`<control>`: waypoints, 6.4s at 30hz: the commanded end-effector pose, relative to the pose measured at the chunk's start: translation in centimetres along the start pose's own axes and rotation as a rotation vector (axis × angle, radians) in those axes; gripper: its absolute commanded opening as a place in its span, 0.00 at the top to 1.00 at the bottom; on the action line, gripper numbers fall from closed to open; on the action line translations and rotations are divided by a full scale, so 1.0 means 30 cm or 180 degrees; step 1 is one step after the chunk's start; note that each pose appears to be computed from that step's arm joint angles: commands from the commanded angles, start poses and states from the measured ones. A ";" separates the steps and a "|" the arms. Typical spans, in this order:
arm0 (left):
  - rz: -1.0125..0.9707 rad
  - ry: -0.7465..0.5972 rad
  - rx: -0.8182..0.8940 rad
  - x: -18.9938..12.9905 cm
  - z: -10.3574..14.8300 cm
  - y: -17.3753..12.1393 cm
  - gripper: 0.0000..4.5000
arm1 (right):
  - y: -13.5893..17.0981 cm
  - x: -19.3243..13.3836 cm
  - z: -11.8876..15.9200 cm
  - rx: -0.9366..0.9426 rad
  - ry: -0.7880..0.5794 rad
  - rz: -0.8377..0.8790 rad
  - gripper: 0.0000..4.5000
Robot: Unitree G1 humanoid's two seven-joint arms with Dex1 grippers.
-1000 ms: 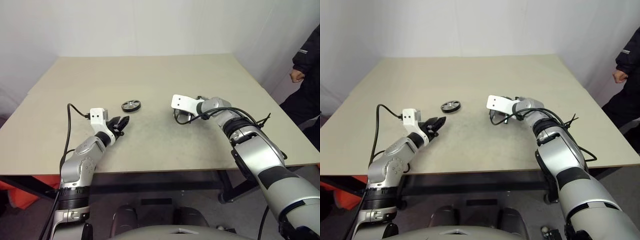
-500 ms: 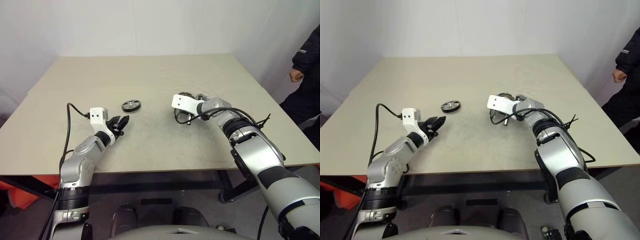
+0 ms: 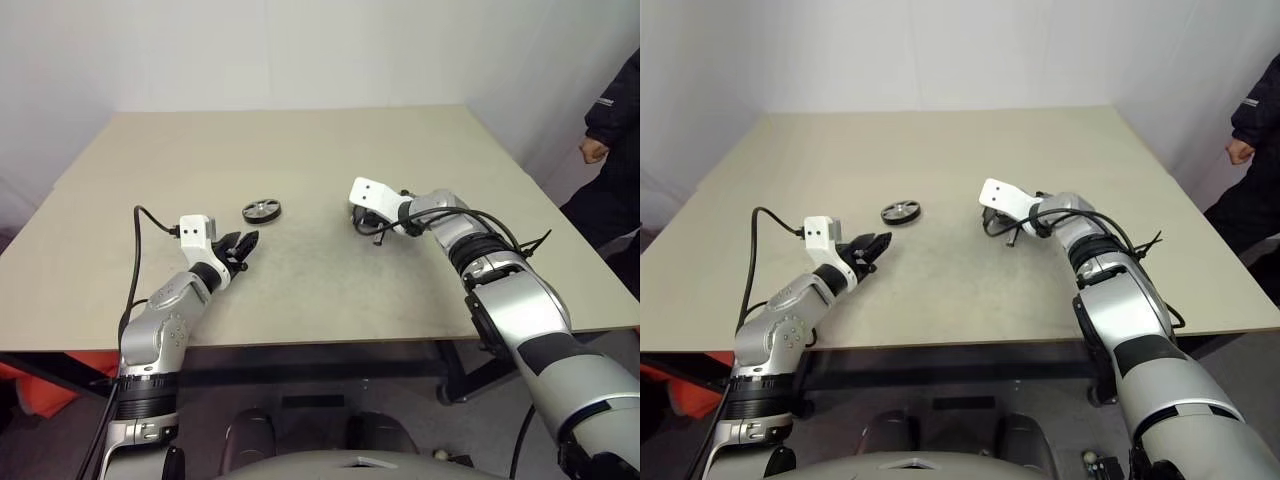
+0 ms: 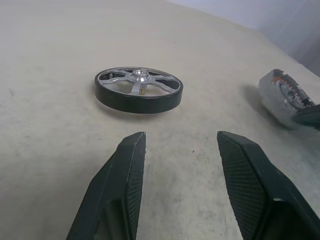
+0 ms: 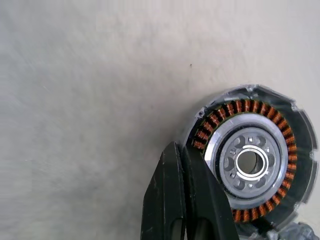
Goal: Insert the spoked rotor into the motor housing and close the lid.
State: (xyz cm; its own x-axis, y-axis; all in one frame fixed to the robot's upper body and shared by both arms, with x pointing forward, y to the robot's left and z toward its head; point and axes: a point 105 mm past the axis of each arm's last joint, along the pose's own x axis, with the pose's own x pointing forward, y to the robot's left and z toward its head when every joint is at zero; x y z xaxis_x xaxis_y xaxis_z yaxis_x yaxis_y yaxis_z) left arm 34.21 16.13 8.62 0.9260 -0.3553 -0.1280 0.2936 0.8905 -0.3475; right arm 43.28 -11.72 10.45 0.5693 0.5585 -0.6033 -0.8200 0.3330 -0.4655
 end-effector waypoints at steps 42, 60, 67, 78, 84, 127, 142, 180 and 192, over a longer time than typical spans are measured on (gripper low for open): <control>-0.0060 -0.0097 0.0132 -0.008 0.034 -0.019 0.46 | 0.237 0.012 0.168 0.0808 -0.0508 0.0482 0.96; 0.0140 -0.0422 -0.0738 0.044 0.089 0.018 0.46 | 0.172 -0.121 0.301 0.0602 -0.1268 0.0235 0.56; 0.0386 -0.0439 -0.1775 0.138 0.065 0.077 0.46 | 0.098 -0.157 0.267 0.1127 -0.1322 -0.0178 0.56; 0.0307 -0.0107 -0.2477 0.284 0.001 0.044 0.46 | 0.082 -0.193 0.209 0.1249 -0.1205 -0.0428 0.56; 0.0288 0.0004 -0.2644 0.323 -0.017 0.023 0.46 | 0.073 -0.203 0.202 0.1256 -0.1191 -0.0494 0.56; -0.1049 0.0324 -0.2831 0.254 0.082 -0.220 0.86 | 0.095 -0.217 -0.004 0.0985 -0.0478 -0.0654 0.55; -0.1416 0.0827 -0.2993 0.210 0.009 -0.333 0.86 | 0.194 -0.289 -0.068 0.0986 -0.0378 -0.0372 0.55; -0.1261 0.1148 -0.3082 0.228 -0.130 -0.329 0.86 | 0.278 -0.314 0.003 0.0816 -0.0657 0.0079 0.55; -0.1233 0.1166 -0.2982 0.222 -0.148 -0.324 0.80 | 0.278 -0.306 0.010 0.0798 -0.0674 0.0089 0.55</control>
State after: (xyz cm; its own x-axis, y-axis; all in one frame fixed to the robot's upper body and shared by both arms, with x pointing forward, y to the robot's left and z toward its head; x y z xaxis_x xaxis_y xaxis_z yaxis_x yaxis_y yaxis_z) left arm 36.31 3.85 6.46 0.6311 -0.7706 -0.0891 0.0714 0.1721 -0.9825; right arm 30.88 -14.25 11.05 0.5325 0.6908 -0.4890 -0.8420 0.4910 -0.2233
